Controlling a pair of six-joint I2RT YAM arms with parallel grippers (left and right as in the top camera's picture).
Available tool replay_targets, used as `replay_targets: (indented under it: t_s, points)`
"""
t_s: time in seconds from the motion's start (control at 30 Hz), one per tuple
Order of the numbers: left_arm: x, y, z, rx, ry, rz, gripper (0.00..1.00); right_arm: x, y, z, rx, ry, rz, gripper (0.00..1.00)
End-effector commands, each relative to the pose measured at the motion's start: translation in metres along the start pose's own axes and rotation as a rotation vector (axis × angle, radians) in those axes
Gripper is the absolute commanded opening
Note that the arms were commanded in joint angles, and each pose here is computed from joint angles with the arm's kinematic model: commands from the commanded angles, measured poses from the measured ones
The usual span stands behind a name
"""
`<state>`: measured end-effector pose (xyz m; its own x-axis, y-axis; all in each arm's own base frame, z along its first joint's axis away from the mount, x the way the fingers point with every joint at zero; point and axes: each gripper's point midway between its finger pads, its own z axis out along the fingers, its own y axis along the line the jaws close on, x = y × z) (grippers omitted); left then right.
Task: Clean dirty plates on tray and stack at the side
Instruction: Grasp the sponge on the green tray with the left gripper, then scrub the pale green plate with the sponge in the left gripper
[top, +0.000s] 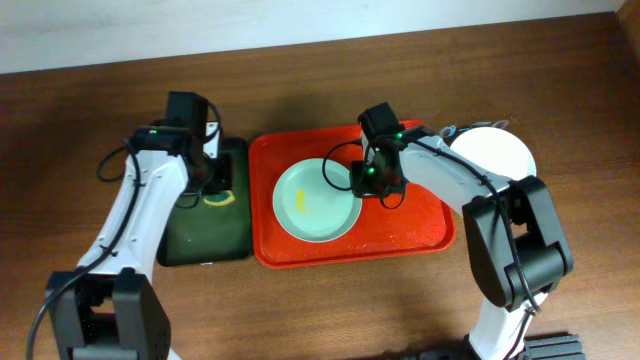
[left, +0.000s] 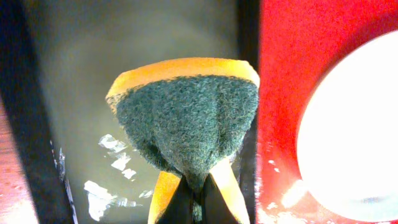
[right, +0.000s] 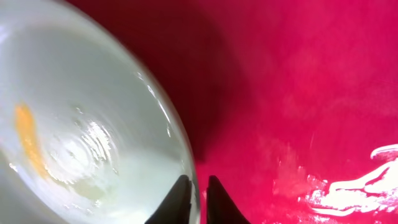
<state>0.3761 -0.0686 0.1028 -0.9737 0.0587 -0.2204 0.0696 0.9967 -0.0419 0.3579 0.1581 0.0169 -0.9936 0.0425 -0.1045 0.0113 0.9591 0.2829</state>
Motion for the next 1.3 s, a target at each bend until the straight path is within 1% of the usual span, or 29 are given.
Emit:
replay_targets:
  t_s: [0.0,0.03,0.07,0.1,0.13,0.33,0.37,0.5,0.53,0.6,0.67,0.73,0.8,0.87,0.9,1.03,1.07,1.1,1.13,1.17,1.23,1.27]
  points:
    - [-0.002,-0.017,-0.006,0.015,-0.017,0.031,0.00,0.012,0.012,0.005,-0.013,0.024,-0.022,0.04]
    - [-0.003,-0.016,-0.006,0.009,-0.021,0.032,0.00,0.014,0.021,0.005,-0.048,0.028,-0.033,0.04]
    - [-0.004,-0.007,-0.006,-0.038,-0.029,0.029,0.00,0.014,0.023,0.006,-0.054,0.027,-0.037,0.04]
    - [-0.007,0.008,-0.007,-0.125,-0.040,0.026,0.00,0.014,0.024,0.006,-0.055,0.025,-0.040,0.04]
    - [-0.006,0.013,-0.007,-0.152,-0.037,0.025,0.00,0.013,0.025,0.006,-0.056,0.023,-0.040,0.04]
    - [0.001,0.015,0.002,-0.162,0.009,0.029,0.00,0.012,0.027,0.006,-0.066,0.019,-0.040,0.04]
    - [0.002,0.009,0.003,-0.127,0.015,0.029,0.00,0.012,0.029,0.006,-0.078,0.023,-0.040,0.04]
    - [0.010,-0.044,0.002,0.175,0.051,0.073,0.00,0.012,0.030,0.006,-0.082,0.021,-0.037,0.04]
    - [0.013,-0.065,0.000,0.266,0.062,0.088,0.00,0.012,0.029,0.006,-0.081,0.021,-0.037,0.04]
    - [0.015,-0.081,0.004,0.292,0.070,0.103,0.00,0.011,0.029,0.006,-0.079,0.019,-0.037,0.04]
    - [0.019,-0.101,0.020,0.299,0.096,0.133,0.00,0.011,0.029,0.006,-0.080,0.017,-0.038,0.04]
    - [0.021,-0.111,0.031,0.302,0.107,0.157,0.00,0.011,0.029,0.006,-0.080,0.017,-0.038,0.04]
    - [0.019,-0.128,0.045,0.311,0.097,0.195,0.00,0.011,0.029,0.006,-0.080,0.017,-0.038,0.04]
    - [0.021,-0.123,0.069,0.205,0.113,0.146,0.00,0.011,0.029,0.006,-0.079,0.018,-0.038,0.04]
    - [0.023,-0.122,0.077,0.179,0.123,0.152,0.00,0.011,0.029,0.006,-0.080,0.017,-0.038,0.04]
    - [0.040,-0.126,0.113,0.153,0.200,0.169,0.00,0.011,0.029,0.006,-0.080,0.017,-0.038,0.04]
    - [0.045,-0.129,0.118,0.166,0.223,0.170,0.00,0.011,0.029,0.006,-0.080,0.017,-0.038,0.04]
    - [0.052,-0.137,0.121,0.214,0.251,0.185,0.00,0.011,0.029,0.006,-0.080,0.017,-0.038,0.04]
    - [0.060,-0.157,0.115,0.341,0.279,0.232,0.00,0.011,0.030,0.006,-0.081,0.015,-0.039,0.04]
    - [0.060,-0.169,0.106,0.422,0.285,0.242,0.00,0.010,0.030,0.006,-0.081,0.014,-0.039,0.04]
    - [0.050,-0.177,0.091,0.466,0.249,0.245,0.00,0.010,0.030,0.006,-0.081,0.014,-0.039,0.04]
    - [0.040,-0.180,0.077,0.472,0.204,0.255,0.00,0.010,0.030,0.006,-0.081,0.014,-0.039,0.04]
